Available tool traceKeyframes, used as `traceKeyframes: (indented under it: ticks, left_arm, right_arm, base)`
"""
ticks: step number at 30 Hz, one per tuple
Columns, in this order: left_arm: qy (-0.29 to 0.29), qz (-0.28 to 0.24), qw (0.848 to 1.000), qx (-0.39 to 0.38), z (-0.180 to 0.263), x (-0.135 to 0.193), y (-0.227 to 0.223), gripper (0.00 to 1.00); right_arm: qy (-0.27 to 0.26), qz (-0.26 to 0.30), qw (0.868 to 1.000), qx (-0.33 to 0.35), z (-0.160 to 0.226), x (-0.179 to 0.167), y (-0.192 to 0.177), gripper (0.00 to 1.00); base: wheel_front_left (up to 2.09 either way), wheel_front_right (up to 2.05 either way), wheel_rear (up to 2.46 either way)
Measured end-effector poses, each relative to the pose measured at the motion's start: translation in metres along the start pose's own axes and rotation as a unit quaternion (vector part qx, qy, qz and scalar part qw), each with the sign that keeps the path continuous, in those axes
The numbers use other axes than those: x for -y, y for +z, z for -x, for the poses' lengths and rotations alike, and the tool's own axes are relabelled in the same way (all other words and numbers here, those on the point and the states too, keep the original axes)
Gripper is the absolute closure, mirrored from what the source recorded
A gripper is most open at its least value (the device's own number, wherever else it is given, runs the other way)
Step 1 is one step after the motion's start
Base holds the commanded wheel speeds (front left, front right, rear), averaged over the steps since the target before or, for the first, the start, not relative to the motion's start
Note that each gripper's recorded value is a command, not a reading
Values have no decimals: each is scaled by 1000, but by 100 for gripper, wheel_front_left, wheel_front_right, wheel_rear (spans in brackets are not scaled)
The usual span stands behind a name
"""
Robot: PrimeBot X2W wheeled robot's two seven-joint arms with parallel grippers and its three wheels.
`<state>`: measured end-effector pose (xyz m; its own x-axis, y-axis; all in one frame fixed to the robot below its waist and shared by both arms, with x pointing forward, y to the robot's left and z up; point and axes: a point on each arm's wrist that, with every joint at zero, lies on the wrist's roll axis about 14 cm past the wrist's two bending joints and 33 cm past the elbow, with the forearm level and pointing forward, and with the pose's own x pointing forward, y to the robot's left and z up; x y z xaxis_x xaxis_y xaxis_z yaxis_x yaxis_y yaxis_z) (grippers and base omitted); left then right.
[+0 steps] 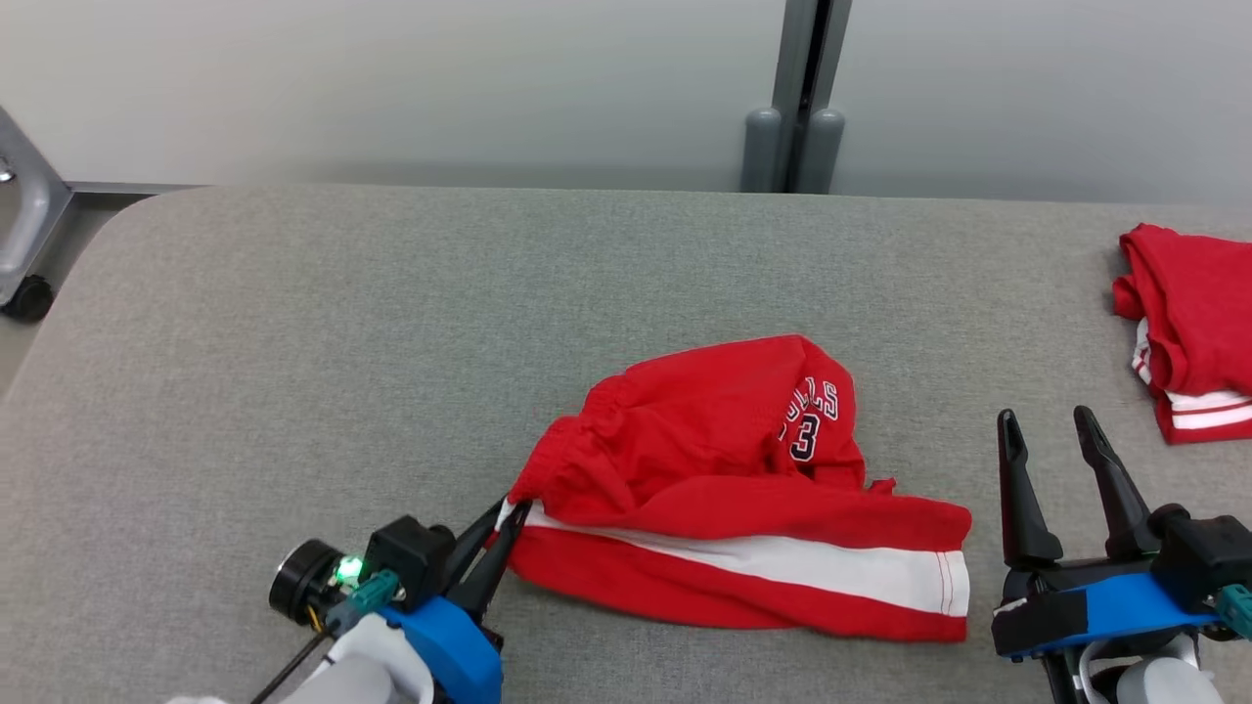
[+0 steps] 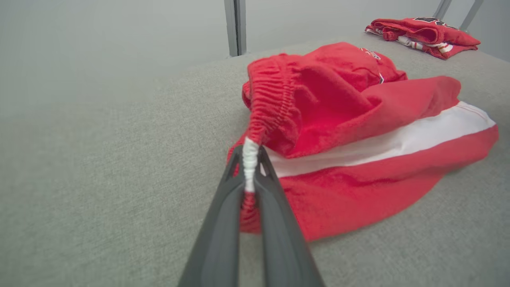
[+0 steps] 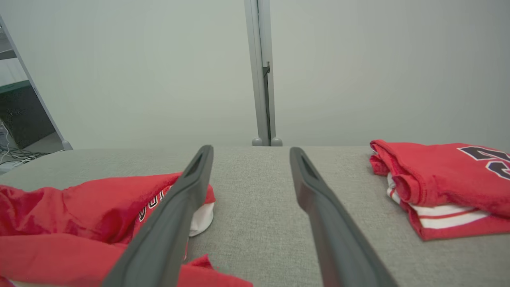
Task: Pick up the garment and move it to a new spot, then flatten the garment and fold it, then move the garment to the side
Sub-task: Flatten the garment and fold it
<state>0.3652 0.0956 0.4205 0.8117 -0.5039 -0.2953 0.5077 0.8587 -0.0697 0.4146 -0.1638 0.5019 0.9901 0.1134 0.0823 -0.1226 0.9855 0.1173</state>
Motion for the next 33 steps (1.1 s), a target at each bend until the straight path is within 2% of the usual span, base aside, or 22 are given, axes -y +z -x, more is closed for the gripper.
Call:
traceKeyframes:
  ticks: [6,7,8,9,20,24,28,33]
  left_arm:
    - [14,48,999,-22,24,15,-29,100]
    - [16,52,998,-23,25,17,-30,86]
    - [18,56,998,-19,25,18,-28,55]
    - [20,62,998,-9,24,20,-23,0]
    - [30,45,992,117,26,19,49,0]
    - [88,21,983,160,34,-8,74,0]
    - [151,31,966,207,47,-34,97,0]
    - [197,13,957,212,60,-53,96,0]
  right_arm:
    - [14,-3,1000,-10,-3,-10,-7,0]
    - [16,-4,1000,-10,-3,-11,-7,0]
    - [17,-4,1000,-10,-3,-12,-7,0]
    - [17,-4,1000,-11,-3,-12,-8,0]
    - [15,-3,1000,-8,3,-11,-4,0]
    - [8,-1,1000,-3,6,-7,0,0]
    - [-3,1,1000,1,11,1,4,0]
    - [-17,5,1000,-1,20,10,4,0]
  base:
    - [0,0,0]
    - [0,0,0]
    - [0,0,0]
    - [0,0,0]
    - [0,0,0]
    - [0,0,0]
    - [0,0,0]
    - [0,0,0]
